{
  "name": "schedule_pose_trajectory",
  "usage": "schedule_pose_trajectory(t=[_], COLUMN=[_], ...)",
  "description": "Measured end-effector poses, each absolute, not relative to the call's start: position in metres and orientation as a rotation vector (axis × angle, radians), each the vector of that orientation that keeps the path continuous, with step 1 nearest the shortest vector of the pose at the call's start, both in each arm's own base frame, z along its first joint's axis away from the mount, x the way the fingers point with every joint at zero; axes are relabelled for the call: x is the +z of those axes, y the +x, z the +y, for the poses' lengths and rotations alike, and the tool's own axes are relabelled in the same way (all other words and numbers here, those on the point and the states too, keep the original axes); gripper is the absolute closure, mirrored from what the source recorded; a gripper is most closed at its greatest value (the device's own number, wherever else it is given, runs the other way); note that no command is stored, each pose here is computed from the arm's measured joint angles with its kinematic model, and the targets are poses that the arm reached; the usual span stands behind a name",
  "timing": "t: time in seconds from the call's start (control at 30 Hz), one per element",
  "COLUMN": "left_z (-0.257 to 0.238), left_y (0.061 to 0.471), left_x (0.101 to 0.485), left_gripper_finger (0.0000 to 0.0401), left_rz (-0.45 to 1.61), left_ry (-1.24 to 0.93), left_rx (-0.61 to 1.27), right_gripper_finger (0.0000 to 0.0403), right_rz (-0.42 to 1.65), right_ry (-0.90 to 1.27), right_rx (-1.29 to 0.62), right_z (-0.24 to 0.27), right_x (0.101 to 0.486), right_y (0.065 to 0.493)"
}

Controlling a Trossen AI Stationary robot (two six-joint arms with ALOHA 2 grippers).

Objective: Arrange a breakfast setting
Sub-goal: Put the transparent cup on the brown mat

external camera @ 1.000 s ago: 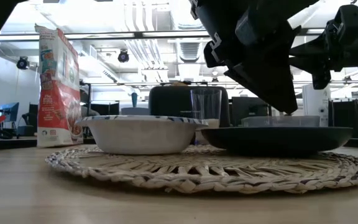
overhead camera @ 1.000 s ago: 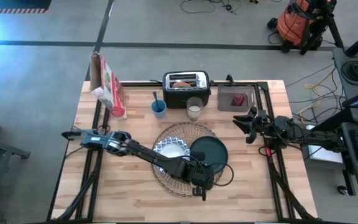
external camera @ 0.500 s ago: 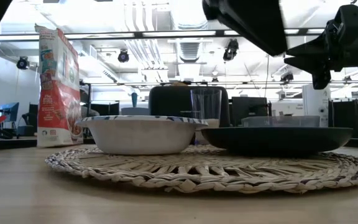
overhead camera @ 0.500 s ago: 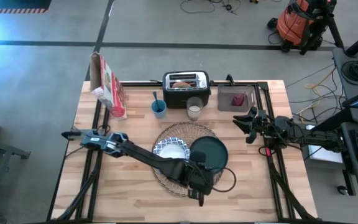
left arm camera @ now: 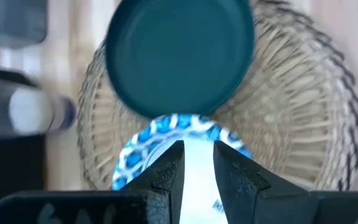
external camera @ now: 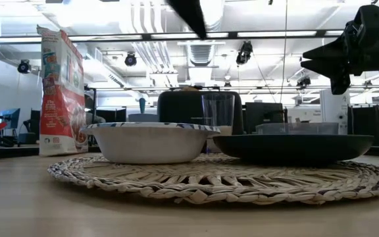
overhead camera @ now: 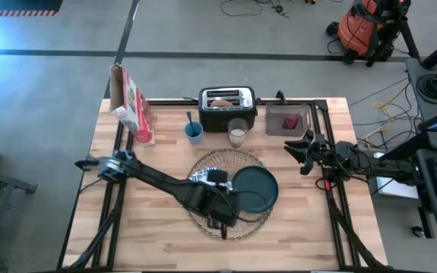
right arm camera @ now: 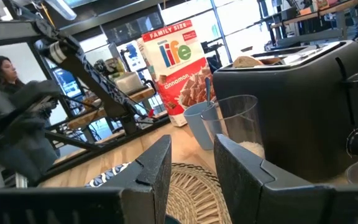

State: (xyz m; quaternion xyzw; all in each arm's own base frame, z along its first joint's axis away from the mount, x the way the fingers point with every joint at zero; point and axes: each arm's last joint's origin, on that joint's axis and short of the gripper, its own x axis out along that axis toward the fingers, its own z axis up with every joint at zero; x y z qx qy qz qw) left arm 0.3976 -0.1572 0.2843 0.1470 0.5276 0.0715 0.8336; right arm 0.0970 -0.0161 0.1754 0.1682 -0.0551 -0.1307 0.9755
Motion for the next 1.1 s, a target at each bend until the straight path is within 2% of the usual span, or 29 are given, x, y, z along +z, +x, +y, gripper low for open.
schedule_pose_trajectory(t=[0.17,0.53,0.87,0.97,1.1], left_z=[-0.144,-0.096,-0.059,-0.045,-0.026], left_y=[0.362,0.302,0.292,0.298,0.31], left_x=[0.274,0.241,0.222,0.225,0.232], left_gripper_finger=[0.033,0.033,0.0324,0.0303,0.0266], left_rz=[1.009,0.565,0.563,0.551,0.543], left_ry=[0.268,0.261,0.248,0.294,0.413], left_rx=[0.159,0.183,0.286,0.321,0.261], right_gripper_finger=[0.0291,0.0291,0.0291,0.0291,0.0291], right_rz=[-0.111,-0.111,-0.111,-0.111,-0.111], right_ry=[0.339,0.339,0.339,0.339,0.339], right_rx=[-0.264,-0.263,-0.263,-0.263,-0.263], right_z=[-0.016,-0.016,-0.016,-0.016,-0.016], right_x=[0.175,0.175,0.175,0.175,0.175], right_y=[0.097,0.097,0.097,0.097,0.097])
